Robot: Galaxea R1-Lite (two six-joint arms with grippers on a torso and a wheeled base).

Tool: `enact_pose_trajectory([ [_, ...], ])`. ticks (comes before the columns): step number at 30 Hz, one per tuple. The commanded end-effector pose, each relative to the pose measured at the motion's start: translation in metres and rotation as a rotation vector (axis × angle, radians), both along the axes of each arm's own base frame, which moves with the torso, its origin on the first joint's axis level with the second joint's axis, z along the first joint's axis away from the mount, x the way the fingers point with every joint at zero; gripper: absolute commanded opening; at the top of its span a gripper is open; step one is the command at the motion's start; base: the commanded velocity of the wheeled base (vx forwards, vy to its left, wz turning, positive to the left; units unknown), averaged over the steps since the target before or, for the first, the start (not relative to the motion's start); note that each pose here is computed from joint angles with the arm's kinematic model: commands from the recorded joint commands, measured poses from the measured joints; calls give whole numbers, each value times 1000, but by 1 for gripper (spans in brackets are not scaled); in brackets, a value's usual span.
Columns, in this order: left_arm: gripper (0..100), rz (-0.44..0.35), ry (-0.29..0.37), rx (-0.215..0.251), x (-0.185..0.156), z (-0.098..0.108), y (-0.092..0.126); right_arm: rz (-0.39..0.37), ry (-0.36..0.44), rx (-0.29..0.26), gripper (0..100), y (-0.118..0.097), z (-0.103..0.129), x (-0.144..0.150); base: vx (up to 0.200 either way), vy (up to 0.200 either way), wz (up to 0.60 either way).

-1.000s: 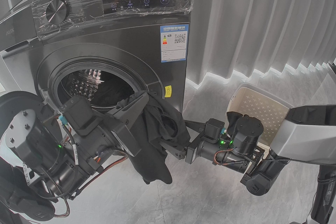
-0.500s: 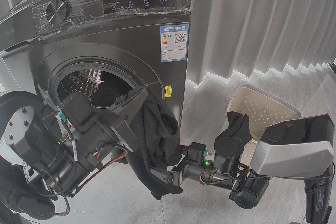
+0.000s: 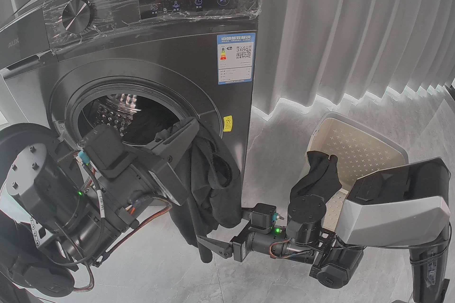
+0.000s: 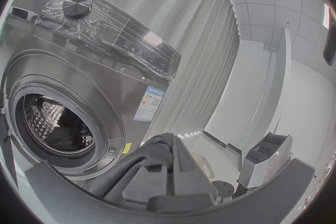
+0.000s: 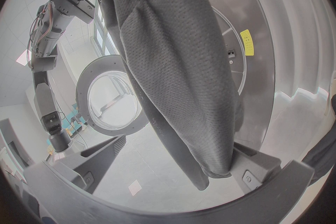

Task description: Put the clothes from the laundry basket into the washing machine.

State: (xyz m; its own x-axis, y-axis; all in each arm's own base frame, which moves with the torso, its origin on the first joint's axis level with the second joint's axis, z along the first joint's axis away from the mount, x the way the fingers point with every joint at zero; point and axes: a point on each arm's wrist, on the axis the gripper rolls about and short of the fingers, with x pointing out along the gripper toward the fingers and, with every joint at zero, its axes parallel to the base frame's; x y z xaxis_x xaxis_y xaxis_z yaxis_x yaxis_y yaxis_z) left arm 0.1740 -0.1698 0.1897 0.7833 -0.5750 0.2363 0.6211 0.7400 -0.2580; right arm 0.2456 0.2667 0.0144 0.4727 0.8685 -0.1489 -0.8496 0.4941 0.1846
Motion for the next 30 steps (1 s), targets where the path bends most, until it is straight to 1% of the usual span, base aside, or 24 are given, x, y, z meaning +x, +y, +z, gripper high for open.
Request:
enact_pose_trajectory([
  [1,0,-1,-3,-5,0,1,0,0,-2,-3,100,2,-3,1,0,0,0],
  [7,0,-4,-8,-13,0,4,-2,-14,-28,11,100,11,-9,13,0,0,0],
  [10,0,-6,-7,-12,0,3,-3,-55,-43,19,100,17,-12,20,0,0,0],
  [13,0,-6,-10,-15,0,4,-3,-69,-55,31,100,19,-13,27,0,0,0],
  [19,0,-5,-26,-36,1,10,-4,-74,-65,41,100,22,-14,32,0,0,0],
  [25,0,-7,-43,-55,1,13,-4,-60,-54,32,100,26,-19,27,0,0,0],
  [29,0,-7,-46,-59,1,14,-5,-58,-54,32,100,27,-20,27,0,0,0],
  [30,0,-7,-47,-60,1,14,-5,-58,-54,30,0,27,-20,27,0,0,0],
])
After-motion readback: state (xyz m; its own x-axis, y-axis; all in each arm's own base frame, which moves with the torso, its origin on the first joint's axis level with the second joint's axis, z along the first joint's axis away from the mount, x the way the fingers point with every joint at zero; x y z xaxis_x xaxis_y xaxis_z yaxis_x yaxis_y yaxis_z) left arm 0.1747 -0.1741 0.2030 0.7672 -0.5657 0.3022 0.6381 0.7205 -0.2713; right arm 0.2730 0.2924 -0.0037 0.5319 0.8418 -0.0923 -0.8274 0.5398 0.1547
